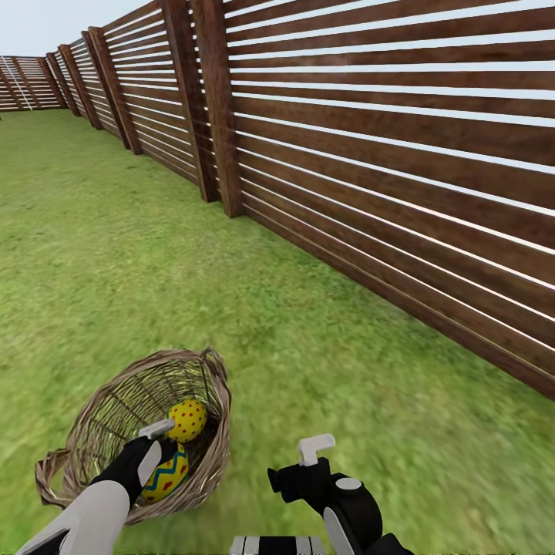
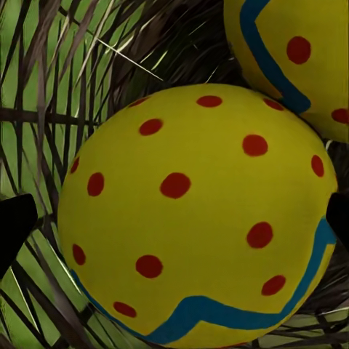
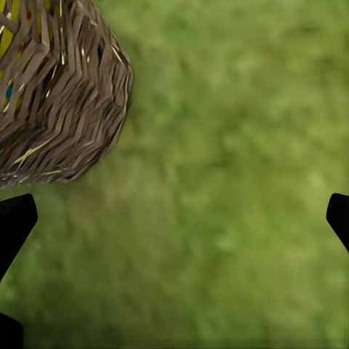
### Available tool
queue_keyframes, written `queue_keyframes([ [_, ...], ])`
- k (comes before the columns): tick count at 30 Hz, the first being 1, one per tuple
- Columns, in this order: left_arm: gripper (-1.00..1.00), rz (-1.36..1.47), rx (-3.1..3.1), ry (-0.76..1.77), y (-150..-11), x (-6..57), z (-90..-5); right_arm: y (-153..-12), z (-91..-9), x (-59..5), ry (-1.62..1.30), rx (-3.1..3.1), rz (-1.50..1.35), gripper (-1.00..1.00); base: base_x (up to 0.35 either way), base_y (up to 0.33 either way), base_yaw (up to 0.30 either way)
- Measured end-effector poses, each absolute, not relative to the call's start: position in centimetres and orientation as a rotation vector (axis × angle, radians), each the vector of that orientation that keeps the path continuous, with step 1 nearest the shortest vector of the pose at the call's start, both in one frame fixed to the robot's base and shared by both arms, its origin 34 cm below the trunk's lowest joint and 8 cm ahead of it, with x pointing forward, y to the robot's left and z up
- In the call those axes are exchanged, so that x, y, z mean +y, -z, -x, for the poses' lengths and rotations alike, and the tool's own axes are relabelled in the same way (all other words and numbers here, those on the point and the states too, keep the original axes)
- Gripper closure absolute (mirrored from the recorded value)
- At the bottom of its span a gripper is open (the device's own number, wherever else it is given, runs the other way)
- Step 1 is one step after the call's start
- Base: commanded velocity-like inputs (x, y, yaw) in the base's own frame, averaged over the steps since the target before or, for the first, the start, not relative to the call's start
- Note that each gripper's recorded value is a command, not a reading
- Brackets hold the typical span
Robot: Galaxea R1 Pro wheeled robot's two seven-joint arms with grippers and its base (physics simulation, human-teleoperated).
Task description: Take the three Easter eggs out of the wicker basket on the lawn in the garden, then place them on the lawn next to a single tree (choose any tree) so that all three eggs are next to the same tree and none are left in the basket.
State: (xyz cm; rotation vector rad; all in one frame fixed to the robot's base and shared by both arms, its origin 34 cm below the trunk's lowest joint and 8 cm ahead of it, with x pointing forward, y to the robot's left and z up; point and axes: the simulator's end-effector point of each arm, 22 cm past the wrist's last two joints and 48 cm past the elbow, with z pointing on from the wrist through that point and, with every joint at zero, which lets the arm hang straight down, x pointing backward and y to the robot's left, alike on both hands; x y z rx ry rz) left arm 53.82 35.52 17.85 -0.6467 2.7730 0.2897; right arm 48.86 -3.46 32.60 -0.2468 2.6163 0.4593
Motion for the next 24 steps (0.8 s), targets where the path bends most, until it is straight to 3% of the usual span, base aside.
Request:
queue_keyframes([
  [24,-1.0,0.632,2.777,-0.288,-17.12,35.17,-53.68,-31.91,-48.57,-3.44,-0.464,2.632,0.244,-1.0,0.0,0.0,0.0],
])
